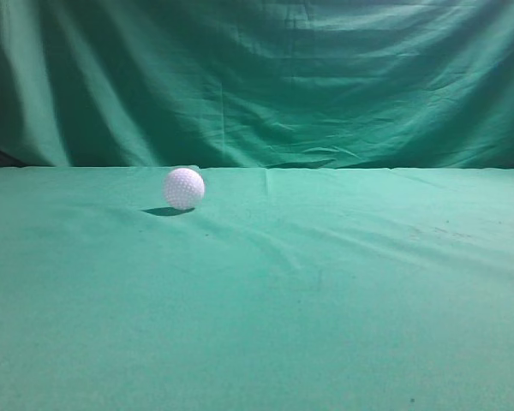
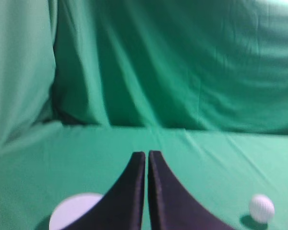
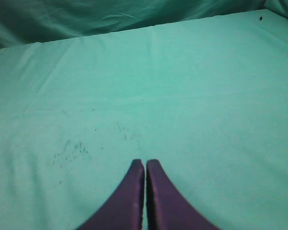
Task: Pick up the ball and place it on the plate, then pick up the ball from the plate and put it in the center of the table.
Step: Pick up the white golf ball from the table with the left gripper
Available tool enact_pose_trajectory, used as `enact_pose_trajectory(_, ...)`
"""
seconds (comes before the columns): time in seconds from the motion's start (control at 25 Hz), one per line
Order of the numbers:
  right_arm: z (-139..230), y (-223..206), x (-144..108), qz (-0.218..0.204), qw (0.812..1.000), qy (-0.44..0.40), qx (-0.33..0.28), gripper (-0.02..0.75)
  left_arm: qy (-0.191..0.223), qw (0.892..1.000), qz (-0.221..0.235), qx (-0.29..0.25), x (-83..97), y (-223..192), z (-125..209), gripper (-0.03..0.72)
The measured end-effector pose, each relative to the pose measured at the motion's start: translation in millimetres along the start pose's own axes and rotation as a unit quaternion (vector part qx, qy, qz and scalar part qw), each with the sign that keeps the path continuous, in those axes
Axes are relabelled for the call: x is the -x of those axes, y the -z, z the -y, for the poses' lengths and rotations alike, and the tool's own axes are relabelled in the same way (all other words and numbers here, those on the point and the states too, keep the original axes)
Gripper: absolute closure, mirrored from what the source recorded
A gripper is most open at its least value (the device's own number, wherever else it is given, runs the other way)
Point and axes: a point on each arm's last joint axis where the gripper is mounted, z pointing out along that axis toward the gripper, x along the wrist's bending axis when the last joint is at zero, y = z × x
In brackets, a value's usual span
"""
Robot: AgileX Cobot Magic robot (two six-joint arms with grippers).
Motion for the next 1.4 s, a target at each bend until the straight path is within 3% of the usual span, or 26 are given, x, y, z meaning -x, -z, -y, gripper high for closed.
enact_pose_trajectory(0.16,0,0,0,0.000,1.000,0.000,0.000,0.738,0.036,0.999,0.004,0.000,1.3,0,-8,0.688)
enact_pose_trajectory(0.28,0,0,0,0.000,1.000,0.000,0.000,0.738,0.046,0.999,0.013,0.000,5.2,0,-31,0.688)
enact_pose_trajectory(0.6,0,0,0,0.000,1.000,0.000,0.000,0.738,0.072,0.990,0.034,-0.116,16.0,-16,-67,0.688)
enact_pose_trajectory(0.88,0,0,0,0.000,1.000,0.000,0.000,0.738,0.077,0.989,0.035,-0.119,16.7,-18,-70,0.688)
enact_pose_trajectory(1.0,0,0,0,0.000,1.000,0.000,0.000,0.738,0.061,0.986,0.045,-0.147,20.2,-22,-84,0.688)
enact_pose_trajectory(1.08,0,0,0,0.000,1.000,0.000,0.000,0.738,0.015,0.979,0.063,-0.194,24.3,-29,-94,0.688)
enact_pose_trajectory(1.2,0,0,0,0.000,1.000,0.000,0.000,0.738,-0.046,0.959,0.094,-0.262,29.2,-49,-102,0.688)
enact_pose_trajectory(1.4,0,0,0,0.000,1.000,-0.001,0.000,0.738,-0.064,0.923,0.152,-0.346,43.3,-88,-94,0.688)
